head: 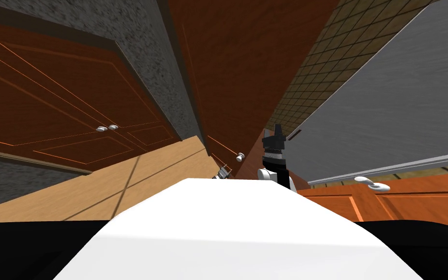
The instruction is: Push the door open
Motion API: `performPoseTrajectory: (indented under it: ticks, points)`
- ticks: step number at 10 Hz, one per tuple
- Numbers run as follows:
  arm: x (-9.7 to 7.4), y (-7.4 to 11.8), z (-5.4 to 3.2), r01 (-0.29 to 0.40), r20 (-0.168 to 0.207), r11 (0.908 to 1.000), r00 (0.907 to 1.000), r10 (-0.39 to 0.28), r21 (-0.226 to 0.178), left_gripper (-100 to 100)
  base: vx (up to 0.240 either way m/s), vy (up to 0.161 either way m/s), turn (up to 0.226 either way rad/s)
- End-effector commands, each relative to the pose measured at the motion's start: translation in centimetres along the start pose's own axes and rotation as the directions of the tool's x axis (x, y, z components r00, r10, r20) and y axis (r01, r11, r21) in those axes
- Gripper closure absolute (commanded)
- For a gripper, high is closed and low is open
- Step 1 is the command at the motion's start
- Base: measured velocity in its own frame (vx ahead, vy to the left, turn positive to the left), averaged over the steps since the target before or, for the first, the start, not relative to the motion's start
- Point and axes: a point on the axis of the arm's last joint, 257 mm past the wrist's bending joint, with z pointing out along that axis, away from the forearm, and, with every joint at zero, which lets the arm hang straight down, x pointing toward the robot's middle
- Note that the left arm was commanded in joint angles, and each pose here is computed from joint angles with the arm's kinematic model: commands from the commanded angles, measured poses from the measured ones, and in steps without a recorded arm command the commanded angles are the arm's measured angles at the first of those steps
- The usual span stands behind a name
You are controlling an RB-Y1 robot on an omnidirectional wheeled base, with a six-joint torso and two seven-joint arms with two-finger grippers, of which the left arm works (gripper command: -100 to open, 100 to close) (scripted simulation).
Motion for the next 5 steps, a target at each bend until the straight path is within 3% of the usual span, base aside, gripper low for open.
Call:
performPoseTrajectory:
  ticks: [1, 2, 3, 5]
  points:
    - [-0.02, 0.9, -0.04, -0.003, -0.001, 0.9996, 1.0, 0.003, -0.027, -100, -0.115, -0.134, 0.101]
    - [-0.45, 1.21, 0.36, 0.004, 0.01, 0.9987, 0.9999, -0.004, -0.051, -100, -0.105, -0.144, 0.153]
    - [-0.37, 0.98, 0.23, 0.002, 0.005, 0.9993, 1.0, -0.002, -0.037, -100, -0.044, -0.078, 0.038]
    - [0.13, 1.82, -0.07, -0.016, -0.012, 0.9991, 0.9998, 0.015, -0.04, -100, 0.106, -0.12, -0.025]
